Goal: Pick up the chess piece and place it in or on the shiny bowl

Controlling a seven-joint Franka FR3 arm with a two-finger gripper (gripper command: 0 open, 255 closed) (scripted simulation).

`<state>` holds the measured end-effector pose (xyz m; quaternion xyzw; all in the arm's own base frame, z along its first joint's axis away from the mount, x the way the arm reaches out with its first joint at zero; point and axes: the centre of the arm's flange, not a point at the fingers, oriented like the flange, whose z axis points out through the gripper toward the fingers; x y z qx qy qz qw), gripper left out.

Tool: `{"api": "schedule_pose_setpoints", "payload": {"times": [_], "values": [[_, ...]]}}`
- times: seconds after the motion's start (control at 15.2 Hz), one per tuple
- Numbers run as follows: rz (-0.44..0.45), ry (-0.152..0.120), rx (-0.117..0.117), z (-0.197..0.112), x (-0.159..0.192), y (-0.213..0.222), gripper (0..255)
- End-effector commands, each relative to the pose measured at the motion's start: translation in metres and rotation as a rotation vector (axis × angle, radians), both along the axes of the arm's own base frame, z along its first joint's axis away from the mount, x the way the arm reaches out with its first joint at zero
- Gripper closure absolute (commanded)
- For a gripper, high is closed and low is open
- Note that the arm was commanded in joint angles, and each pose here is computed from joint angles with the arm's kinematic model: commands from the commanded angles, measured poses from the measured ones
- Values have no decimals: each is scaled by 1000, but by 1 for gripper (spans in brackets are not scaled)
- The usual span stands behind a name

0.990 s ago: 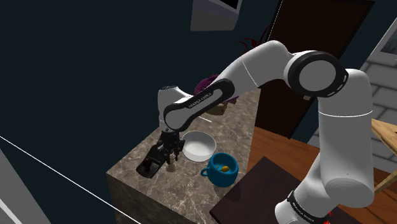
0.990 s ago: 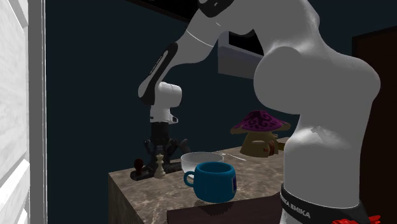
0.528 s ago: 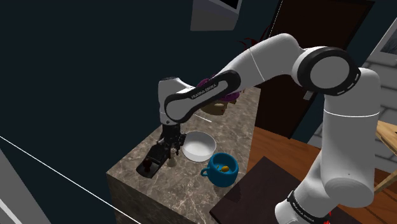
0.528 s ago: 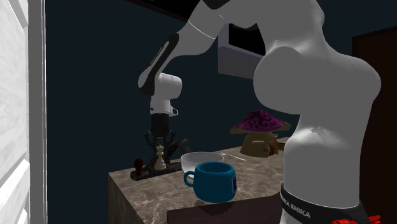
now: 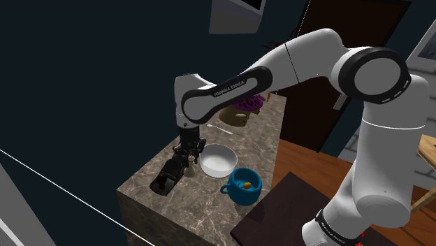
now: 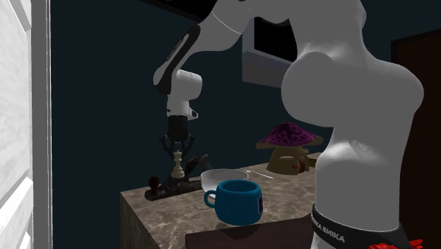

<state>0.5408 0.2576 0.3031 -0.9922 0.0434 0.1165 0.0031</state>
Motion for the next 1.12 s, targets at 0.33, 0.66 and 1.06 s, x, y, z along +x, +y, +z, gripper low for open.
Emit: {"api": "schedule_pose_setpoints", "payload": {"times": [0.33,0.66,1.06], "values": [[0,0,0,38,1,0,255],[0,0,0,56,2,-13,255],[0,0,0,64,7,-92,255]]}}
